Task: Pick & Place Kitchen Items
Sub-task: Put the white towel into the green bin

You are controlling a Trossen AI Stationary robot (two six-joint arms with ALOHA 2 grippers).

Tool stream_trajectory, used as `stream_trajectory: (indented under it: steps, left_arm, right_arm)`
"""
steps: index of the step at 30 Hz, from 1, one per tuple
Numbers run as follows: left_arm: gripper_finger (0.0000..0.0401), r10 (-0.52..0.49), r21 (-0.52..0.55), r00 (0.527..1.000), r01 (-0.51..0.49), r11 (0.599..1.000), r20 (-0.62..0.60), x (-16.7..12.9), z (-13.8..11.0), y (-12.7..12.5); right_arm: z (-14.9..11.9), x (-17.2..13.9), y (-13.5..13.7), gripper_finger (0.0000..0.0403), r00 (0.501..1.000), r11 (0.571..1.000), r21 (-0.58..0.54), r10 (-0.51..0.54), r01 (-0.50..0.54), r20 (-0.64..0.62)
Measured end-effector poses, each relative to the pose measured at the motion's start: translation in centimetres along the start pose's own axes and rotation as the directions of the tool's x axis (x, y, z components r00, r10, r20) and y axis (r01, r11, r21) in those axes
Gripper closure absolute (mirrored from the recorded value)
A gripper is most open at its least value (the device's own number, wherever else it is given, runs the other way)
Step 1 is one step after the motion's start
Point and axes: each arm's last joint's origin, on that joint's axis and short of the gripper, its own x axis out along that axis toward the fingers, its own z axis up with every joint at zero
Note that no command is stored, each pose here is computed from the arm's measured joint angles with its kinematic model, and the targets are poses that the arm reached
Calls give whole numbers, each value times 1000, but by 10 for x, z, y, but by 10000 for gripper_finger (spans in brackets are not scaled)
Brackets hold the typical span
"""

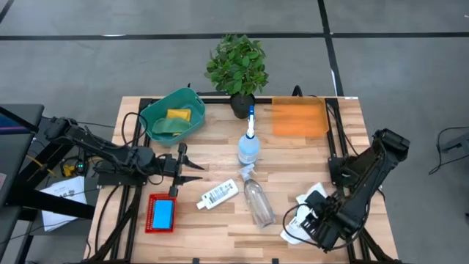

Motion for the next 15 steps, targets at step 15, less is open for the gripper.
stream_trajectory:
  steps: [15]
  left_arm:
    - [270, 0, -11, 1000, 0, 1000, -2, 0, 0, 0]
  right_arm:
    - [-16, 34, 15, 152, 1000, 996, -89, -14, 15, 10]
